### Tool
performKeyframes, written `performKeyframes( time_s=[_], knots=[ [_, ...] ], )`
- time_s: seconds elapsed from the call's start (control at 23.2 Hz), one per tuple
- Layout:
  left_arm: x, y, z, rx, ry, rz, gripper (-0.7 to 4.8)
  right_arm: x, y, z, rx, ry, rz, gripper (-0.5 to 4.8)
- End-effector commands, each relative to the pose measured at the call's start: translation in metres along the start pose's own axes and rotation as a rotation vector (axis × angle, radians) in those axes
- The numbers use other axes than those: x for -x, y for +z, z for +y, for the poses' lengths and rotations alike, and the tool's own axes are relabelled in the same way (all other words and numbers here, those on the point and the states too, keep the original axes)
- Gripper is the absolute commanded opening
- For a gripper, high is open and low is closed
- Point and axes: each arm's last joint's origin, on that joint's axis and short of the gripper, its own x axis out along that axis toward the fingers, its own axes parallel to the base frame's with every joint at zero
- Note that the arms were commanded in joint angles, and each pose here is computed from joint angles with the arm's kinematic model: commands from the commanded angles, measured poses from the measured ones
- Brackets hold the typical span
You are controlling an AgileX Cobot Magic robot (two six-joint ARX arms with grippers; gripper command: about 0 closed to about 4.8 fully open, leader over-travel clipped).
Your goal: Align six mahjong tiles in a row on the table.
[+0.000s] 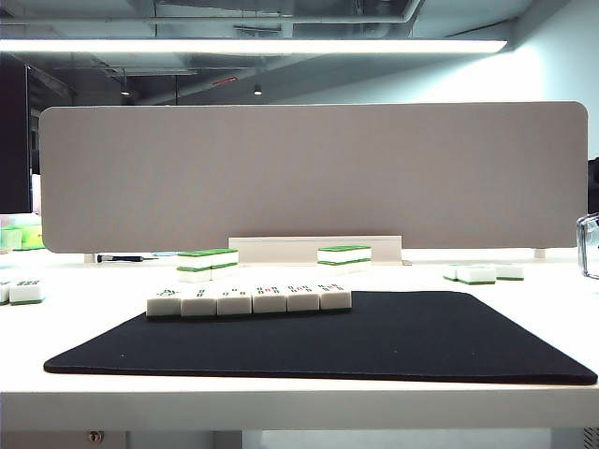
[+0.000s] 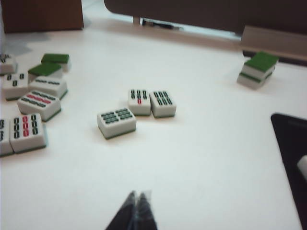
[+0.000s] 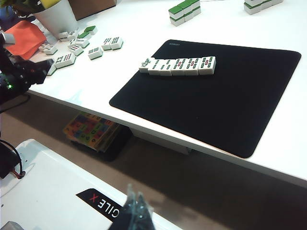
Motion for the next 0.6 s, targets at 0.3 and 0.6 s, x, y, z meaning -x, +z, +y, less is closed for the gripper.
performKeyframes(
  time_s=[0.3, 0.6],
  knots=[
    [0.0049, -0.0041, -0.0025, -0.096, -0.125, 0.031, -0.06, 0.0020, -0.0010, 0.0014, 0.018, 0.004, -0.019, -0.01],
    [0.0049, -0.0042, -0.0023, -0.102, -0.120, 0.031, -0.06, 0.0020, -0.0010, 0.0014, 0.017, 0.003, -0.018, -0.01]
  ],
)
